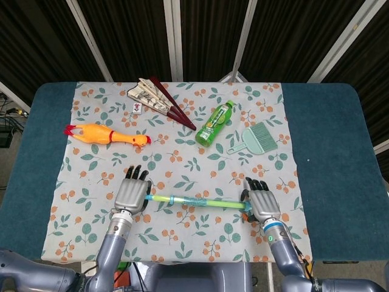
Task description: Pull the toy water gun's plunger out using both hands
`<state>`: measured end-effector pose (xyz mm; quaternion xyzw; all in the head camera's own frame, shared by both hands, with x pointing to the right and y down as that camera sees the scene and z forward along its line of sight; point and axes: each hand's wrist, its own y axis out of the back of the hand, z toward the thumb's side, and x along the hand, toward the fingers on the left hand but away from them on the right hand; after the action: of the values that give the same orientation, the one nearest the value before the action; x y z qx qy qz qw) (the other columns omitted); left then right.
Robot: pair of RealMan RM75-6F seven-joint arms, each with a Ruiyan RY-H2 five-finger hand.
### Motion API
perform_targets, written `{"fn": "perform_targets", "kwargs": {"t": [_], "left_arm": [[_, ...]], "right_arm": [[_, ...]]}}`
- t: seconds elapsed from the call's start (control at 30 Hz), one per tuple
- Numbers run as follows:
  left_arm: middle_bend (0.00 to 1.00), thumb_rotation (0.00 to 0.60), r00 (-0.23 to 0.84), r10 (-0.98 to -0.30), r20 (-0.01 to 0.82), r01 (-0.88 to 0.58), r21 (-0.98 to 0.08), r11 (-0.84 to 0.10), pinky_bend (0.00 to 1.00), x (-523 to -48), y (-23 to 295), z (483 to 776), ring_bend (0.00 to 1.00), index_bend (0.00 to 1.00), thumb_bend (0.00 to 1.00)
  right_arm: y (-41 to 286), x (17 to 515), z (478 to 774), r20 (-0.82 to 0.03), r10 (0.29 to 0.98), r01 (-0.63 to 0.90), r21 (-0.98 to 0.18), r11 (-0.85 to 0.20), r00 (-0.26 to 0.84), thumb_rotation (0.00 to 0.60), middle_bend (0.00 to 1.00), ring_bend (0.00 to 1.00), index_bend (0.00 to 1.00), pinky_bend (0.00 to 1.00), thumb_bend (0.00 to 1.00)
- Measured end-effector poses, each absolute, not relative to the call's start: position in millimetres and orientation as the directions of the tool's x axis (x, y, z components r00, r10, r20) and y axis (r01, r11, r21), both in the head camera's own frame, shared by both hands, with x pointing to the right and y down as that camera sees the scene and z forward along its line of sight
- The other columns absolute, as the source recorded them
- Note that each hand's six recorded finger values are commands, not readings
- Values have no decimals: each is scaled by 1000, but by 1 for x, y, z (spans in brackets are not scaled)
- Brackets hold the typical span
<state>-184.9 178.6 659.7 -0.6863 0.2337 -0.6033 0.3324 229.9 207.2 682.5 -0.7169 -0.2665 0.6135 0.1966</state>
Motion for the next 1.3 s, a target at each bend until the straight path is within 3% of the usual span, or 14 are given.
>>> {"fn": "perform_targets", "kwargs": {"t": [0.4, 1.3], "left_arm": [[156, 600, 164, -720, 674, 76, -737, -672, 62, -187, 178, 659, 0, 590, 477], [157, 600, 153, -708, 690, 71, -722, -688, 61, -211, 181, 654, 0, 598, 477]], "right_arm": [[204, 230, 687, -772, 629, 144, -615, -775, 90, 600, 35, 0, 613, 0, 328], [173, 266, 672, -731, 682, 106, -678, -727, -3, 600, 39, 0, 617, 0, 332]]}}
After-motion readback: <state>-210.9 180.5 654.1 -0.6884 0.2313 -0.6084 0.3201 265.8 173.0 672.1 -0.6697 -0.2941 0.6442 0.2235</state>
